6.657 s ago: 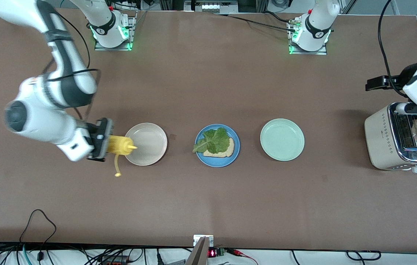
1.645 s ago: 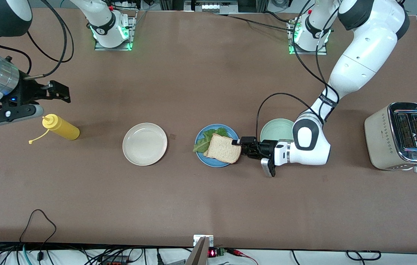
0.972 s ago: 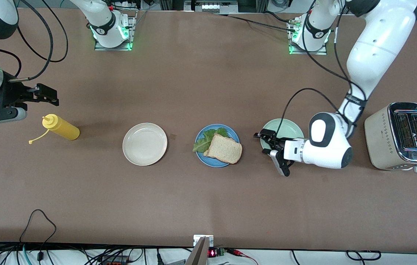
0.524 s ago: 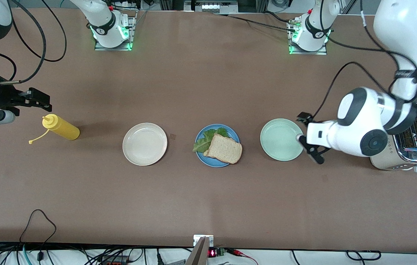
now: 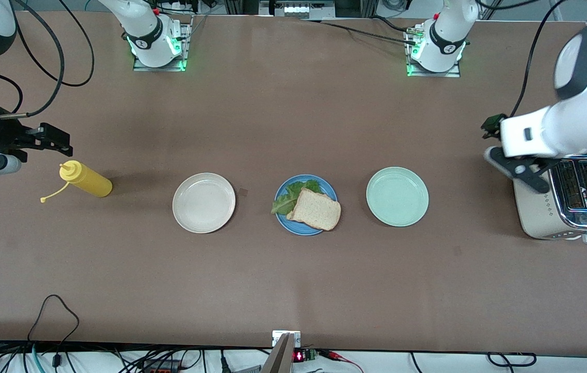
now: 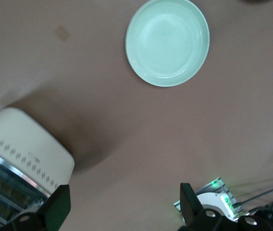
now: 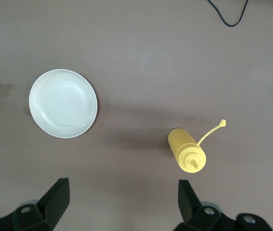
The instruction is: Make sandwich in blue plate with both arms
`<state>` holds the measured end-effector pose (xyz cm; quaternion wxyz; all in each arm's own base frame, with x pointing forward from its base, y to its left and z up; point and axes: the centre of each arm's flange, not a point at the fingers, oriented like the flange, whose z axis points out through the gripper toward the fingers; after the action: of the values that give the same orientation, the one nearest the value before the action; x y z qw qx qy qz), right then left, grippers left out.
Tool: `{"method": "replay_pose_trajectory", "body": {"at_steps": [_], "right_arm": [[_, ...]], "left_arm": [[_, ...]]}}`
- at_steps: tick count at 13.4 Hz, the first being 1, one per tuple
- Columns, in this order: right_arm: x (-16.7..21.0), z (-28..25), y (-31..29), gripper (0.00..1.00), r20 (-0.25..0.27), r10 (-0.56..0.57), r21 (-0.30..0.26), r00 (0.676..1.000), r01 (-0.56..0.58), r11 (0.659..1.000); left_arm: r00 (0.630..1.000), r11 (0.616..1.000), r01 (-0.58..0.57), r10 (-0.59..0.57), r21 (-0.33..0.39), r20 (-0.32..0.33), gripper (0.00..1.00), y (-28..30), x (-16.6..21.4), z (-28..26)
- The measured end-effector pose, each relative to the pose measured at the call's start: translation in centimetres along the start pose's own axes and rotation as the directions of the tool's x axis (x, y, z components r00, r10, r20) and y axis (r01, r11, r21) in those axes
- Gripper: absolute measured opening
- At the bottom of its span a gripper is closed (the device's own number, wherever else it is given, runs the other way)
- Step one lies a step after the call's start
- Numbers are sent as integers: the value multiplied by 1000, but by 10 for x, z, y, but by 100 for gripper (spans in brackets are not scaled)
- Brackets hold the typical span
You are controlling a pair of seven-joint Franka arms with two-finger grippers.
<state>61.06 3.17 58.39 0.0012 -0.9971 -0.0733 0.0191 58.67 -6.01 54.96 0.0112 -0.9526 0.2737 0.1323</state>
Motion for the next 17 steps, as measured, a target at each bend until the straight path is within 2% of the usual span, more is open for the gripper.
{"method": "replay_pose_trajectory", "body": {"at_steps": [2, 3, 4, 9, 17], "right_arm": [[-1, -3, 3, 100, -6, 8, -2, 1000, -8, 1000], [-2, -6, 7, 100, -11, 14, -3, 1000, -14, 1000], [-3, -8, 10, 100, -14, 21, -4, 1000, -21, 1000], [-7, -9, 25, 100, -5, 47, -4, 999, -47, 999], [-12, 0, 32, 100, 26, 61, -1, 998, -61, 998]], "left_arm": [[972, 980, 199, -196, 6, -132, 100, 1, -27, -29], [946, 966, 257, -251, 6, -203, 100, -4, -39, -35], [930, 958, 288, -278, 5, -242, 100, -7, -49, -34], [928, 948, 317, -313, -11, -203, 100, -5, -62, -20], [928, 947, 321, -317, -13, -197, 100, -3, -60, -19]]}}
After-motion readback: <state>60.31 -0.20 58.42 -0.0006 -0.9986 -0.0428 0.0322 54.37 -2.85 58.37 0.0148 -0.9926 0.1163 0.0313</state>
